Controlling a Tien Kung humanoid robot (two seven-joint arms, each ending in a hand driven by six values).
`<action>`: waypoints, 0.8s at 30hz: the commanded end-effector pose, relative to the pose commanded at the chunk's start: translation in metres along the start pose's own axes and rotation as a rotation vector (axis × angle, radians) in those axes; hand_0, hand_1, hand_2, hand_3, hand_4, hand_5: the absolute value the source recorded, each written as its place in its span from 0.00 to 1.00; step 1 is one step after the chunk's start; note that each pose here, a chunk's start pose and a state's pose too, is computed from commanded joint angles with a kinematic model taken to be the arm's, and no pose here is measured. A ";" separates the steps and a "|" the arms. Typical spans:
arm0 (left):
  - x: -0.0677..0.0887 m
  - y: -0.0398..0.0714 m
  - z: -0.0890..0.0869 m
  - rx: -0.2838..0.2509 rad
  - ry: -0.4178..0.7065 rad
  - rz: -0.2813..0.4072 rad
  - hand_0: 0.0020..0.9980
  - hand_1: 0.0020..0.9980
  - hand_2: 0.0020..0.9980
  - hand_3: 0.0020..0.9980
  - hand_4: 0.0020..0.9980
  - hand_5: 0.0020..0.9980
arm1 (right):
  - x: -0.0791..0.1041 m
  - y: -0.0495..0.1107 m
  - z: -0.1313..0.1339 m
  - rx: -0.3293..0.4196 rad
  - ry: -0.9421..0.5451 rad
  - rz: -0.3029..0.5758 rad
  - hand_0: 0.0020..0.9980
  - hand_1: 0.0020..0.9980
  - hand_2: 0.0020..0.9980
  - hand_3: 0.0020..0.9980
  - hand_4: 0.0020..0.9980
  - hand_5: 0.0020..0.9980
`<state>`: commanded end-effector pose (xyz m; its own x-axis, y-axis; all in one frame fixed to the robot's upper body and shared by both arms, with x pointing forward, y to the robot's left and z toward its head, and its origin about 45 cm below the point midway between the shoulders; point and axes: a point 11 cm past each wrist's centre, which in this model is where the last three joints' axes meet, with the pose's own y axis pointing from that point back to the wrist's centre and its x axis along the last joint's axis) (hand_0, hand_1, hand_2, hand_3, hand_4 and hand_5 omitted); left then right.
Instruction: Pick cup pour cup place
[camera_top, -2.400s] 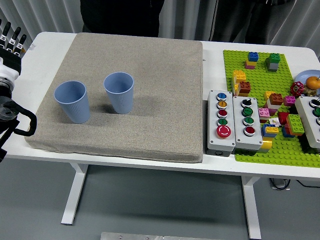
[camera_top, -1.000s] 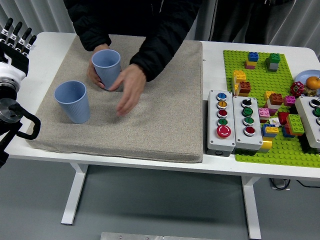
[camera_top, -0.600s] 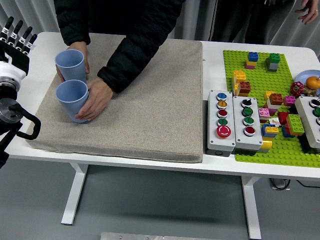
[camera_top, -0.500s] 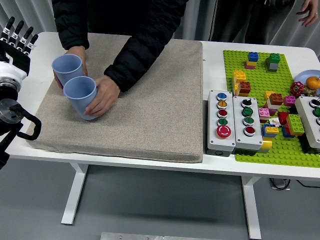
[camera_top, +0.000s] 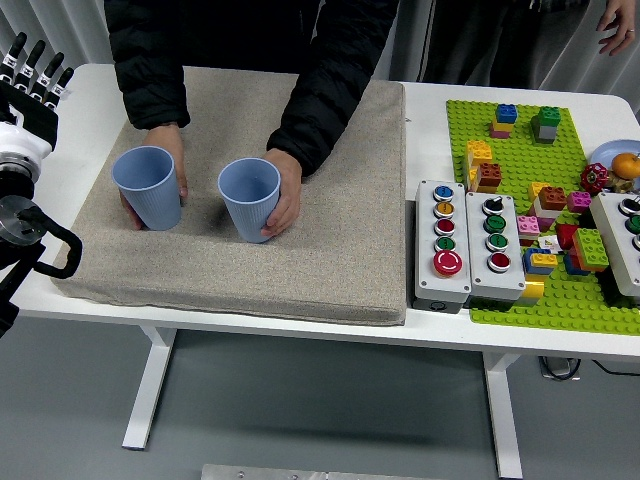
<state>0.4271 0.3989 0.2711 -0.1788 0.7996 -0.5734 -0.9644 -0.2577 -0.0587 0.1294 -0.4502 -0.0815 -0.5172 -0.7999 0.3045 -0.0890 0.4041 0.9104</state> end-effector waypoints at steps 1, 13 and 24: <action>0.000 0.000 0.000 -0.001 0.000 0.000 0.78 0.78 0.89 0.89 0.80 1.00 | 0.000 0.000 0.000 0.001 0.000 0.000 0.71 0.66 0.65 0.60 0.00 0.15; 0.000 0.000 0.003 -0.007 -0.005 -0.002 0.78 0.78 0.89 0.89 0.80 1.00 | 0.001 0.000 -0.001 0.002 -0.002 0.004 0.71 0.66 0.64 0.60 0.00 0.14; -0.001 0.000 0.006 -0.021 -0.018 -0.012 0.78 0.78 0.88 0.90 0.75 0.73 | 0.000 0.000 -0.001 0.001 -0.002 0.002 0.71 0.66 0.64 0.60 0.00 0.13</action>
<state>0.4263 0.4017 0.2765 -0.1704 0.8123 -0.5579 -0.9623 -0.2591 -0.0834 0.1300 -0.4508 -0.0810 -0.5188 -0.7983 0.3060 -0.0883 0.4060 0.9096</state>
